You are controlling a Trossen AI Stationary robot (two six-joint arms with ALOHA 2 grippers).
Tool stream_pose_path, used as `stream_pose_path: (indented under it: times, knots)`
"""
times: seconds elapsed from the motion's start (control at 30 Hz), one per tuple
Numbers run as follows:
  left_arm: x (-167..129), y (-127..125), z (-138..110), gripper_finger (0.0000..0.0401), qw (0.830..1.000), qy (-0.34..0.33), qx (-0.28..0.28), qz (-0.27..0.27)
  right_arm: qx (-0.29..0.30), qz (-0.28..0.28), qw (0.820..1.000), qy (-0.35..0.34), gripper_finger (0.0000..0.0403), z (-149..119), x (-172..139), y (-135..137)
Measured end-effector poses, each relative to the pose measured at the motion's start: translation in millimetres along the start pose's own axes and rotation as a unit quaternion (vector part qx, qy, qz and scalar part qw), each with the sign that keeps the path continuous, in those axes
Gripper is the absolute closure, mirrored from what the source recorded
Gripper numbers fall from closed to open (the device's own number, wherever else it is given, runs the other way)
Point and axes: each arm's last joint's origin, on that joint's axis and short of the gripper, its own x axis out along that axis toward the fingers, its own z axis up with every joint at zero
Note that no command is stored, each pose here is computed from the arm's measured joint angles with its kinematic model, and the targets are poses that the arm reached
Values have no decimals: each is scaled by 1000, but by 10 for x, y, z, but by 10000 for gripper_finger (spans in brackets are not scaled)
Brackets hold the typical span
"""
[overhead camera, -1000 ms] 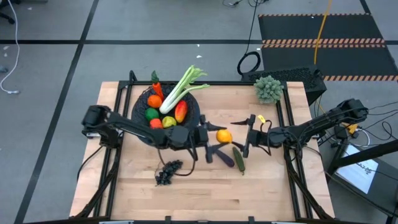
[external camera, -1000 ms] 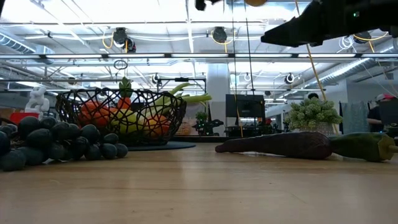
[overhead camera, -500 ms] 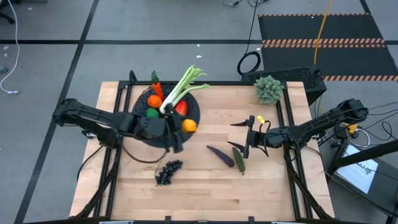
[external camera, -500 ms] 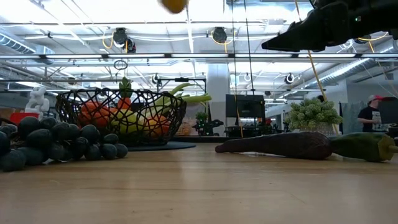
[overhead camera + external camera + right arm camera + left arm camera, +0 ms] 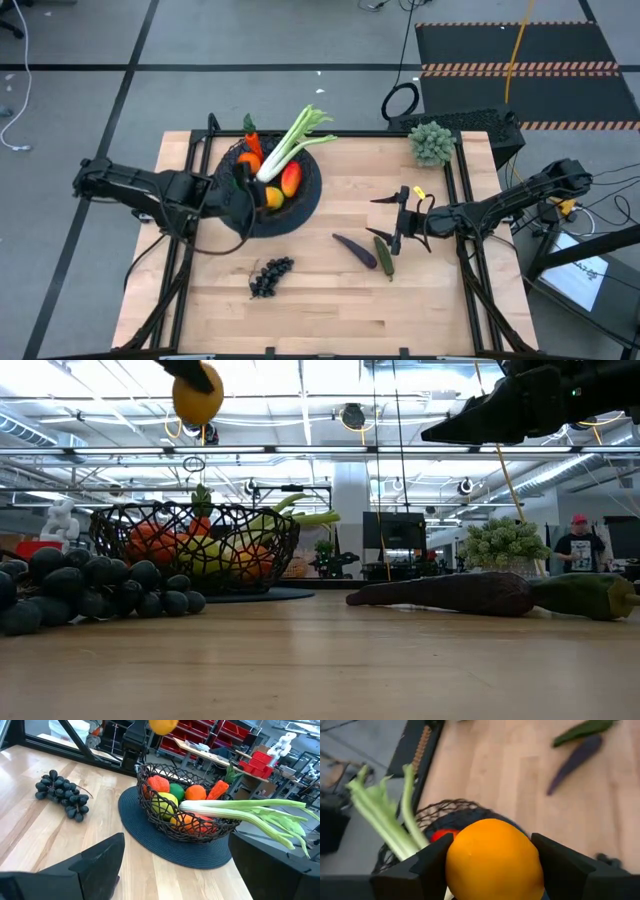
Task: Build produce basket
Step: Put the yellow lemon into the black basket, then put the violet eggplant into the black basket
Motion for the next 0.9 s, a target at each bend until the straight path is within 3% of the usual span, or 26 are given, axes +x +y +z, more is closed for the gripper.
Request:
stream_pose_path:
  times: [0.17, 0.43, 0.67, 0.9]
  knots:
    - [167, 168, -31, 142, 997, 6, -62, 36, 5, 0, 1000, -2, 53, 4, 0, -1]
    - [669, 342, -320, 131, 987, 10, -131, 93, 45, 0, 999, -2, 53, 4, 0, -1]
    - [905, 365, -460, 122, 983, -32, -169, 65, 66, 0, 998, -1, 53, 3, 0, 0]
    - [913, 367, -454, 56, 979, -42, -186, 70, 63, 1, 998, 3, 53, -7, 0, 3]
